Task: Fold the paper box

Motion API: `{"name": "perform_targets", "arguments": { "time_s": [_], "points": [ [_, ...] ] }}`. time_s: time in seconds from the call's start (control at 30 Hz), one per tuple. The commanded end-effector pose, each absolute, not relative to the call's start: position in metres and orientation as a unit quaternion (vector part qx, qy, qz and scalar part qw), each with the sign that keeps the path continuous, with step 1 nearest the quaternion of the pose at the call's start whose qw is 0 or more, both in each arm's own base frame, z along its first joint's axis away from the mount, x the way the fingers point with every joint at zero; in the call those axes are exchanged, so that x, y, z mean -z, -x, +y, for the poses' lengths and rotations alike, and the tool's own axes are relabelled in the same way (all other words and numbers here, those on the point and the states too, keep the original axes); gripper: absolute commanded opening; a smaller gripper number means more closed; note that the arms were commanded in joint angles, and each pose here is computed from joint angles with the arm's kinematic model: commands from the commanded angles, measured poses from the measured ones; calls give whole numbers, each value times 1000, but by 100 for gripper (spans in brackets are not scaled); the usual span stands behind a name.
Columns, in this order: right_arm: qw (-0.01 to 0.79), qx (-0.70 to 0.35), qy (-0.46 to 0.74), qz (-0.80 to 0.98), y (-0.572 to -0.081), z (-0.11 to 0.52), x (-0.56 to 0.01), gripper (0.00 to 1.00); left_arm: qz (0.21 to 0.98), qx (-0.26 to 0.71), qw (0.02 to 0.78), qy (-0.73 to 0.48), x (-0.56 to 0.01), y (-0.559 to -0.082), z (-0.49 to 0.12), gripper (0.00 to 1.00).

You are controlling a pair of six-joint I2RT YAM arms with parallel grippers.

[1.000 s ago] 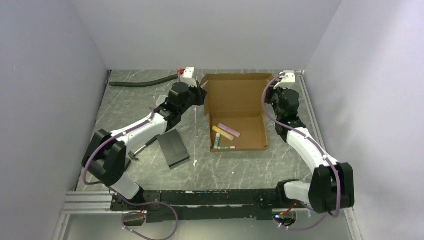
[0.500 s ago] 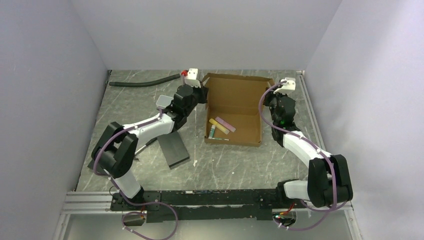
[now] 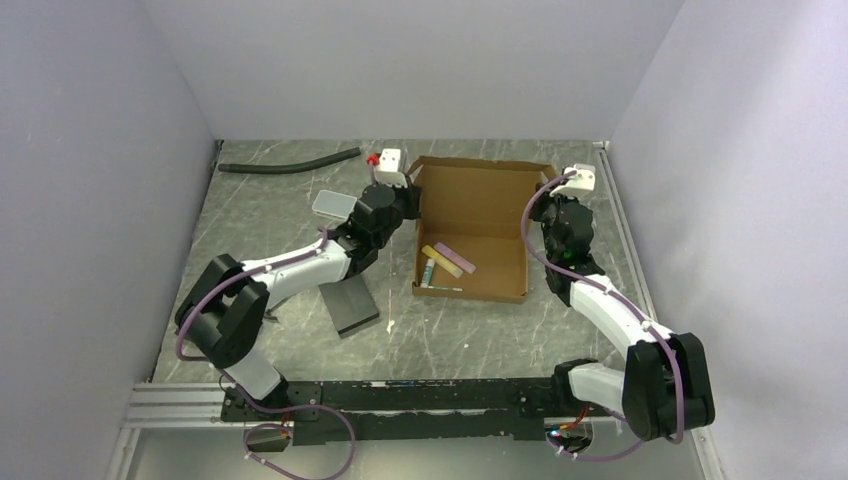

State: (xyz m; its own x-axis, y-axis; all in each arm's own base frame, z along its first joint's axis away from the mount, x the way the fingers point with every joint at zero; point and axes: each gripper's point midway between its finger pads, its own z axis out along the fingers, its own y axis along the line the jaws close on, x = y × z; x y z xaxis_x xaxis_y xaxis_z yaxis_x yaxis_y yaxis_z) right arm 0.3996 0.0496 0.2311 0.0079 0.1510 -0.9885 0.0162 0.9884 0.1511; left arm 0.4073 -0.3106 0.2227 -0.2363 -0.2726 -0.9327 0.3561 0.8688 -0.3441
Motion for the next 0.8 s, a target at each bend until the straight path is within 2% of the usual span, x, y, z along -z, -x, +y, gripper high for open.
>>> {"name": "perform_targets", "arguments": {
  "time_s": [0.0, 0.4, 0.77],
  "points": [
    [703, -68, -48, 706, -391, 65, -233, 0, 740, 271, 615, -23, -227, -386, -314, 0],
    [655, -56, 30, 753, -357, 78, -192, 5, 732, 254, 632, -21, -212, -362, -317, 0],
    [607, -72, 83, 787, -337, 89, -170, 14, 724, 243, 646, -17, -208, -348, -307, 0]
  ]
}}
